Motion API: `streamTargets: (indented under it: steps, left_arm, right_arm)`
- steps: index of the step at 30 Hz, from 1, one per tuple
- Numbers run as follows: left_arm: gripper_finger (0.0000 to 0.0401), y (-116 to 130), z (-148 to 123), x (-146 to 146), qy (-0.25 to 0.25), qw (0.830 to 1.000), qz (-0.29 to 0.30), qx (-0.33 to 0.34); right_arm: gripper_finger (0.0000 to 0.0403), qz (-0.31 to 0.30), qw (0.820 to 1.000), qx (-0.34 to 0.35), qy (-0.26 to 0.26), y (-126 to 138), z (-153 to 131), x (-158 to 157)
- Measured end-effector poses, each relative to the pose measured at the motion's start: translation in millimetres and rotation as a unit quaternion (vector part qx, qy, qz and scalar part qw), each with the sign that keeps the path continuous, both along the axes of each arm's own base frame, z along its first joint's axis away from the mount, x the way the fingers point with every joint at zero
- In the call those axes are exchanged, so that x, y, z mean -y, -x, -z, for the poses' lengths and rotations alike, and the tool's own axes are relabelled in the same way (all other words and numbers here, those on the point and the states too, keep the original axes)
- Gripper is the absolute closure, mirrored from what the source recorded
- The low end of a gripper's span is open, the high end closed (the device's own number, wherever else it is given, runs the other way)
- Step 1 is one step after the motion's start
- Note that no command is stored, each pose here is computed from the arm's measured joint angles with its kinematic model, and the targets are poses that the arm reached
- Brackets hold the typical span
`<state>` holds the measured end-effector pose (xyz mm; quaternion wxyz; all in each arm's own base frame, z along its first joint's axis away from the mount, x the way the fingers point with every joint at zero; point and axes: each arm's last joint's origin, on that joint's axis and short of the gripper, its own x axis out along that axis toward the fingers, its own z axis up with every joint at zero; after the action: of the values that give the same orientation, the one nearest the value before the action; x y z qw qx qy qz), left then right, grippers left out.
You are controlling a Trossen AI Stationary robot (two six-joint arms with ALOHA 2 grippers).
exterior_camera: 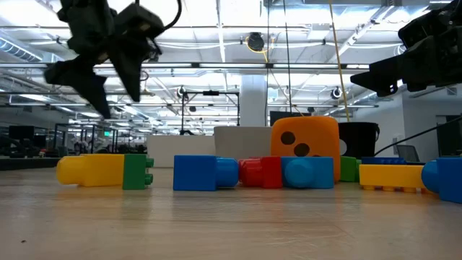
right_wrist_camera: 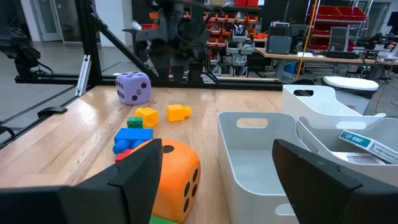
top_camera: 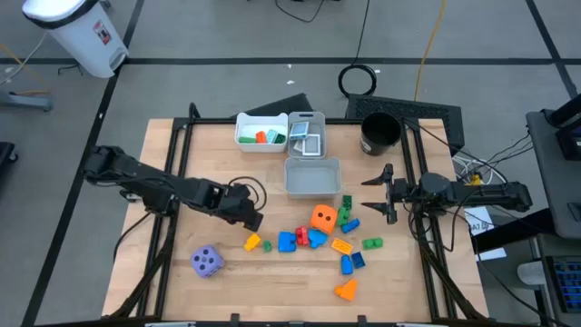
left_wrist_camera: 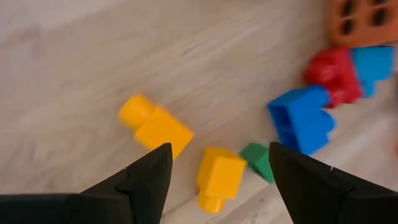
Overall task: Pick & Place Toys
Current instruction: Put the yellow game piece into the white bin
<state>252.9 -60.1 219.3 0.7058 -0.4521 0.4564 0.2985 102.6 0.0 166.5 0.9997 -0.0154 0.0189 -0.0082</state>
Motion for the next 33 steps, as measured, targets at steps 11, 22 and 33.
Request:
streamTargets:
  steps: [11,22,33]
  left_arm:
    - [0.0128,-17,46,-1,0.011,0.991,-0.096,-0.09]
    - [0.0128,-25,74,-6,0.03,0.984,-0.097,-0.146]
    - [0.0128,-28,74,-17,-0.008,0.987,-0.089,-0.136]
  right_arm:
    - [0.0124,0.0,1.0,0.0,0.0,0,0,0]
    - [0.0124,0.0,1.0,0.0,0.0,0,0,0]
    - [0.0124,0.0,1.0,0.001,0.0,0,0,0]
